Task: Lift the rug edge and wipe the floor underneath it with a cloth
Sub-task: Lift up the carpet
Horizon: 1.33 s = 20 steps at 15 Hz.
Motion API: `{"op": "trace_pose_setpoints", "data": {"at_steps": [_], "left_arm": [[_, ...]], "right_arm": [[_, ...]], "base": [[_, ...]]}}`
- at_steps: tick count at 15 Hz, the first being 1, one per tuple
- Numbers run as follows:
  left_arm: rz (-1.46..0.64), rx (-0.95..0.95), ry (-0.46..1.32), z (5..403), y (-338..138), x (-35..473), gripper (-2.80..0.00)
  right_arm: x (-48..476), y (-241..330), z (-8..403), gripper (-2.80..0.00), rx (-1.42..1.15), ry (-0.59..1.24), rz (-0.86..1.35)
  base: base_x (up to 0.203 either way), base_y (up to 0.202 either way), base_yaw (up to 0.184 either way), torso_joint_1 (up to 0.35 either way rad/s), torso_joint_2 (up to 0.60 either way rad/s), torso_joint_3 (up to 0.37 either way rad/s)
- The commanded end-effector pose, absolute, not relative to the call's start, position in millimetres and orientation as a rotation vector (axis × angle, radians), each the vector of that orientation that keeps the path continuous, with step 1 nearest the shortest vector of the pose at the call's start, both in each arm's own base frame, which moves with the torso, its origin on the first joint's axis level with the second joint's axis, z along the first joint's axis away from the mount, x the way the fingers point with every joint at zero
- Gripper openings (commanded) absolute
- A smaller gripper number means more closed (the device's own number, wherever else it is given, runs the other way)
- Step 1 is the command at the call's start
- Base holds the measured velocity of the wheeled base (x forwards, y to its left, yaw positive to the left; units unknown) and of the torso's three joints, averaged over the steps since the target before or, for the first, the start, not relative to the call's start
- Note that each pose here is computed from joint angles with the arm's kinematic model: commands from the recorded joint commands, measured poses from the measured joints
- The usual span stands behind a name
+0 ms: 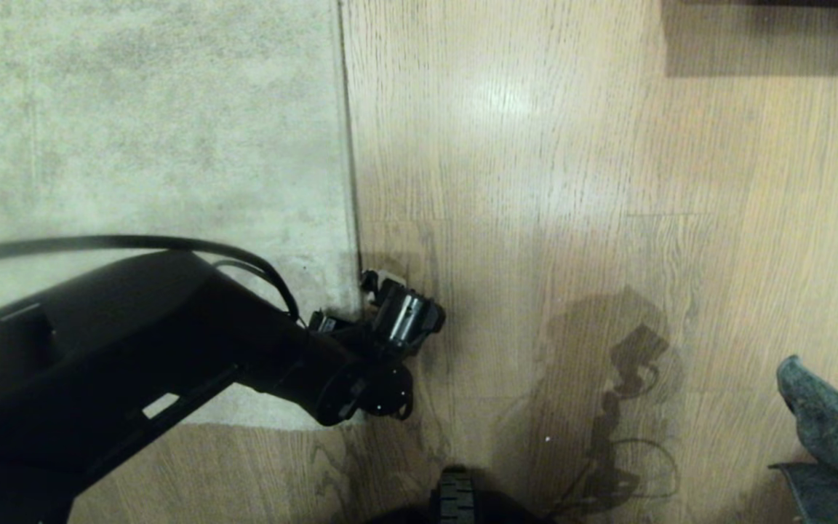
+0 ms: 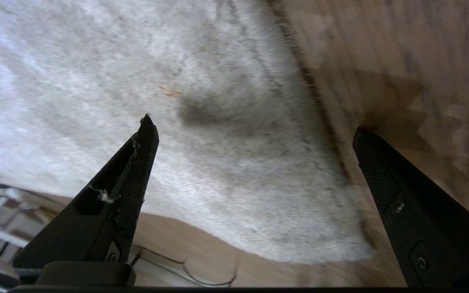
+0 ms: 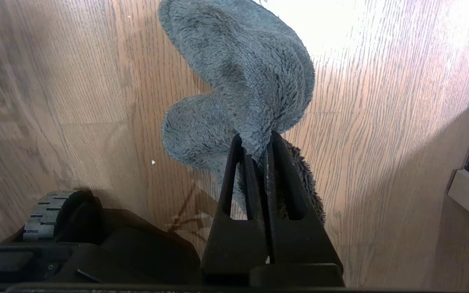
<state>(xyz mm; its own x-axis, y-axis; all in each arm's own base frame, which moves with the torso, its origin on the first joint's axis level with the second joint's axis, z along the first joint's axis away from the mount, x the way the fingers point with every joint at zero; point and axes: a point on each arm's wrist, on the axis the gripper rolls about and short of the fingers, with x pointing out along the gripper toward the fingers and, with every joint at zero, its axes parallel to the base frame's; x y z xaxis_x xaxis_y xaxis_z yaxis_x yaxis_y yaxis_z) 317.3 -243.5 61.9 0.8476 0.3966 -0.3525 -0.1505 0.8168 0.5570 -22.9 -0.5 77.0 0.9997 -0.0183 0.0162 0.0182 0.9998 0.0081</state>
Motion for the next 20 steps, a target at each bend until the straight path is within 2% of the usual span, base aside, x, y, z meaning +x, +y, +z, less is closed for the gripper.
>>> {"op": "trace_pose_setpoints", "data": {"at_steps": [1, 9, 20], "left_arm": [[0.323, 0.535, 0.472, 61.5, -240.4, 321.3, 0.00], [0.360, 0.567, 0.470, 75.1, -226.7, 325.0, 0.00], [0.396, 0.596, 0.497, 97.2, -186.6, 295.0, 0.00]], "right_arm": [[-22.8, -0.5, 77.1, -2.80, 0.008, -0.015, -0.018], [-22.8, -0.5, 77.1, -2.80, 0.008, -0.015, -0.018], [-22.8, -0.5, 77.1, -2.80, 0.008, -0.015, -0.018]], "base": [[0.000, 0.000, 0.000, 0.000, 0.00, 0.000], [0.000, 0.000, 0.000, 0.000, 0.00, 0.000], [0.000, 0.000, 0.000, 0.000, 0.00, 0.000]]}}
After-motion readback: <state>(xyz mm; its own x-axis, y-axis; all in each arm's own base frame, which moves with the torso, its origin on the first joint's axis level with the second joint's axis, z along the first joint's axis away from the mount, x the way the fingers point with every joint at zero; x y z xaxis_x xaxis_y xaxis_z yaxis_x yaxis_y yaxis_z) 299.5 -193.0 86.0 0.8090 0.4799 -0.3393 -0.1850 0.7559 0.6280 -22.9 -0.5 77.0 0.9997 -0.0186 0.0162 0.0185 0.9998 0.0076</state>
